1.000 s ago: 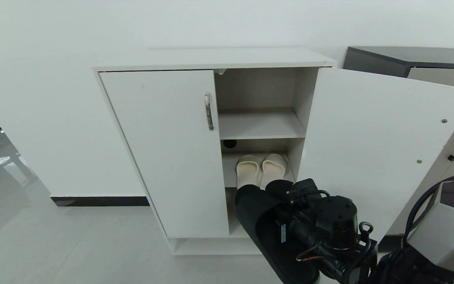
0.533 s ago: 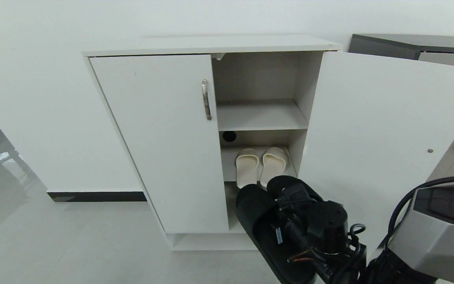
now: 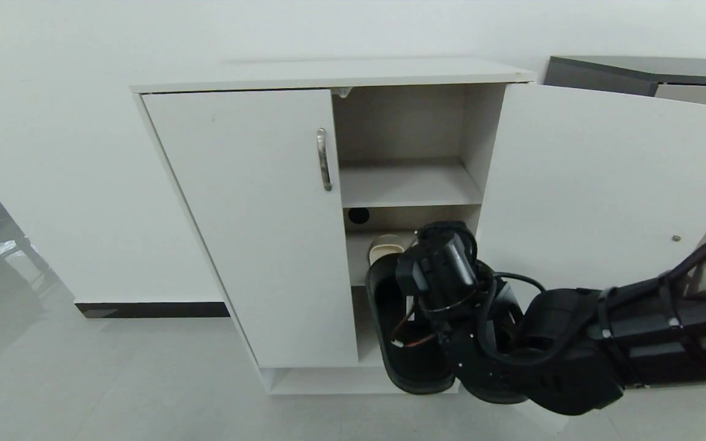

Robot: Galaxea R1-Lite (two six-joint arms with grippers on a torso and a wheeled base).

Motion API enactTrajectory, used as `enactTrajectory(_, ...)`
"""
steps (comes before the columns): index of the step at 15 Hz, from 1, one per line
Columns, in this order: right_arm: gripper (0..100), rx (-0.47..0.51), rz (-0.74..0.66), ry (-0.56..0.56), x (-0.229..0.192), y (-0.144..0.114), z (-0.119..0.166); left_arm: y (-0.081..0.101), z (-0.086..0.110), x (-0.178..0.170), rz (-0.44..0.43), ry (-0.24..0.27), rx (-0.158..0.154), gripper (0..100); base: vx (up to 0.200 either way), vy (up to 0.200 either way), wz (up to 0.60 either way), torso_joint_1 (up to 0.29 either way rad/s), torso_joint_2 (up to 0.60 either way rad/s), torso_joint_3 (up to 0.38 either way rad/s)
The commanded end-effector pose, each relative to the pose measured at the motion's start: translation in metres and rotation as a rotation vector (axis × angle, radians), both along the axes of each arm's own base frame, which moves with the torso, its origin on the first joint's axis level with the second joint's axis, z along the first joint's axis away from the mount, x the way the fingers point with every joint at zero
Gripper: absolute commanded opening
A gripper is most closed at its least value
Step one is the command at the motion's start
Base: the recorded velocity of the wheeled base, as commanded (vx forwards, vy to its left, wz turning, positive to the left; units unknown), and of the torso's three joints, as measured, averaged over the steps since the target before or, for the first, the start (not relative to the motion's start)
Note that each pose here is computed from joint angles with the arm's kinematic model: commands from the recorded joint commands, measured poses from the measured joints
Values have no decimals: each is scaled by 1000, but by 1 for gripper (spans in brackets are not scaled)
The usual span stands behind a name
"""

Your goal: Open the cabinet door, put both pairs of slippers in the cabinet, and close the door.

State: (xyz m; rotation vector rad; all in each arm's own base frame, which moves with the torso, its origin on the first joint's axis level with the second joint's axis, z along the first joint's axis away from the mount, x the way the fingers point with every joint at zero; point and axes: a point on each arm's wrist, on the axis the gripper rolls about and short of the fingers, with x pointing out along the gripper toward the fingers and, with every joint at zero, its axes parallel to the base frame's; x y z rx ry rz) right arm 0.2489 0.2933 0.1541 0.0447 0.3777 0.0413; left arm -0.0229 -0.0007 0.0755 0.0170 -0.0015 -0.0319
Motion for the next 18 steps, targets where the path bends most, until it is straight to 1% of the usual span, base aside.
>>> enactTrajectory(1, 0, 46, -10, -42, 3, 4, 20, 0, 0, 0, 0, 1, 0, 0, 0, 0, 0, 0, 0, 0)
enactTrajectory(3, 0, 19, -30, -84, 20, -2, 20, 0, 0, 0, 0, 1, 0, 0, 0, 0, 0, 0, 0, 0)
enactTrajectory(5, 0, -8, -5, -173, 30, 2, 28, 0, 0, 0, 0, 1, 1, 0, 0, 0, 0, 0, 0, 0)
enactTrajectory(6, 0, -13, 0, -205, 32, 4, 36, 0, 0, 0, 0, 1, 1, 0, 0, 0, 0, 0, 0, 0)
enactTrajectory(8, 0, 5, -6, -241, 37, 5, 51, 0, 0, 0, 0, 1, 0, 0, 0, 0, 0, 0, 0, 0)
enactTrajectory(13, 0, -12, -42, -214, 48, -5, 54, 0, 0, 0, 0, 1, 1, 0, 0, 0, 0, 0, 0, 0)
enactTrajectory(18, 0, -11, -50, -176, 46, -7, 56, 0, 0, 0, 0, 1, 1, 0, 0, 0, 0, 0, 0, 0)
